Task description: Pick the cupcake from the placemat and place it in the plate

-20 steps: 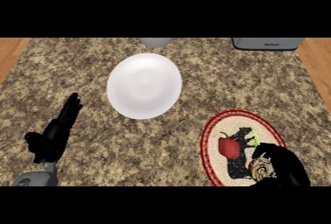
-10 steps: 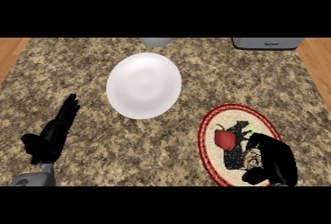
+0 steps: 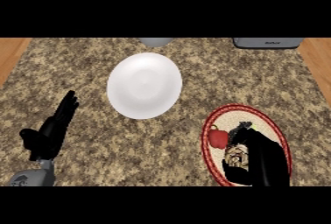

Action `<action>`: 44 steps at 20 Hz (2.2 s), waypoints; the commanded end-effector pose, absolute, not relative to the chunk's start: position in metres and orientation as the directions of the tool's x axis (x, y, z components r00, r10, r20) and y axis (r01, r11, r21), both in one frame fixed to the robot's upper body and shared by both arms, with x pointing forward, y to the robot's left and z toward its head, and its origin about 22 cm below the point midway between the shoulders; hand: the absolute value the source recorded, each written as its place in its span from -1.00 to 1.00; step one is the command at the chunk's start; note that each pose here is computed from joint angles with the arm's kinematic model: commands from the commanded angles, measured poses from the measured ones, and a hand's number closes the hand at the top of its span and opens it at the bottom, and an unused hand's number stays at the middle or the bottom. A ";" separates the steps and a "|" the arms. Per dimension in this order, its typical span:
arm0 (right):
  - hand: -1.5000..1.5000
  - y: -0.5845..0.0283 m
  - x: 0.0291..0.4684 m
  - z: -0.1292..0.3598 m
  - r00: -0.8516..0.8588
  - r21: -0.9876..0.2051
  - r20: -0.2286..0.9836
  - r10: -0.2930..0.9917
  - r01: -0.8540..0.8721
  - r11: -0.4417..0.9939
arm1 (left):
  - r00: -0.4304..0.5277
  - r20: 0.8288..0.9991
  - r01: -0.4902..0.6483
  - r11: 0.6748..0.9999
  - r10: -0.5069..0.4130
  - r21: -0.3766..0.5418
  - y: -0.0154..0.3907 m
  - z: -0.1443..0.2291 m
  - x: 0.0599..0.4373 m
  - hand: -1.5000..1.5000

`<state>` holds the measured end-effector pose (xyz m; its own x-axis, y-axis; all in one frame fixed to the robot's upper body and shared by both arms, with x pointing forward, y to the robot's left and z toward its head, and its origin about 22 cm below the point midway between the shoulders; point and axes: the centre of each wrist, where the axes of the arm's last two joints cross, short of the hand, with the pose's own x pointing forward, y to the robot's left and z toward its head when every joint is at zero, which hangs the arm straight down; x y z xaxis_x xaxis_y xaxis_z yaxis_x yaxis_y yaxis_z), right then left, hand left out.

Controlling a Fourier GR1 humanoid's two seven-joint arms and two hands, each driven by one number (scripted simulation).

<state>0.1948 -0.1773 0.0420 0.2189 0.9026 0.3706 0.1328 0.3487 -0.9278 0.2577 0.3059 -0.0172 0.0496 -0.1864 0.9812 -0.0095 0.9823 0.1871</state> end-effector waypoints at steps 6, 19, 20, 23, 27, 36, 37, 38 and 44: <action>1.00 -0.144 0.204 0.110 0.090 -0.850 0.404 0.910 0.405 0.337 | 0.046 0.979 -0.001 0.980 -0.199 0.199 0.302 -0.017 0.261 0.00; 1.00 -0.057 0.269 0.155 0.007 -0.849 0.427 0.904 0.348 0.398 | 0.052 0.981 0.032 0.982 -0.186 0.184 0.294 -0.028 0.259 0.00; 1.00 -0.059 0.278 0.151 0.012 -0.845 0.451 0.893 0.328 0.422 | 0.038 0.984 0.026 0.985 -0.171 0.170 0.285 -0.017 0.246 0.00; 1.00 -0.048 0.308 0.138 -0.017 -0.847 0.460 0.888 0.291 0.445 | 0.046 0.984 0.021 0.985 -0.171 0.170 0.311 -0.016 0.256 0.00; 1.00 -0.033 0.342 0.136 -0.021 -0.841 0.481 0.876 0.269 0.469 | 0.031 0.981 0.024 0.981 -0.193 0.192 0.295 -0.018 0.265 0.00; 1.00 -0.008 0.375 0.101 -0.014 -0.839 0.498 0.867 0.246 0.485 | 0.008 0.983 0.033 0.982 -0.186 0.185 0.290 -0.021 0.261 0.00; 1.00 -0.007 0.370 0.086 -0.007 -0.840 0.494 0.869 0.255 0.480 | 0.003 0.981 0.051 0.979 -0.196 0.195 0.300 -0.010 0.269 0.00; 1.00 -0.001 0.384 0.110 0.009 -0.839 0.498 0.867 0.259 0.479 | 0.012 0.981 0.061 0.979 -0.196 0.195 0.294 -0.023 0.257 0.00; -1.00 -0.013 0.389 0.086 0.127 -0.738 0.647 0.752 0.352 0.576 | 0.001 0.983 0.079 0.979 -0.186 0.185 0.284 0.000 0.279 0.00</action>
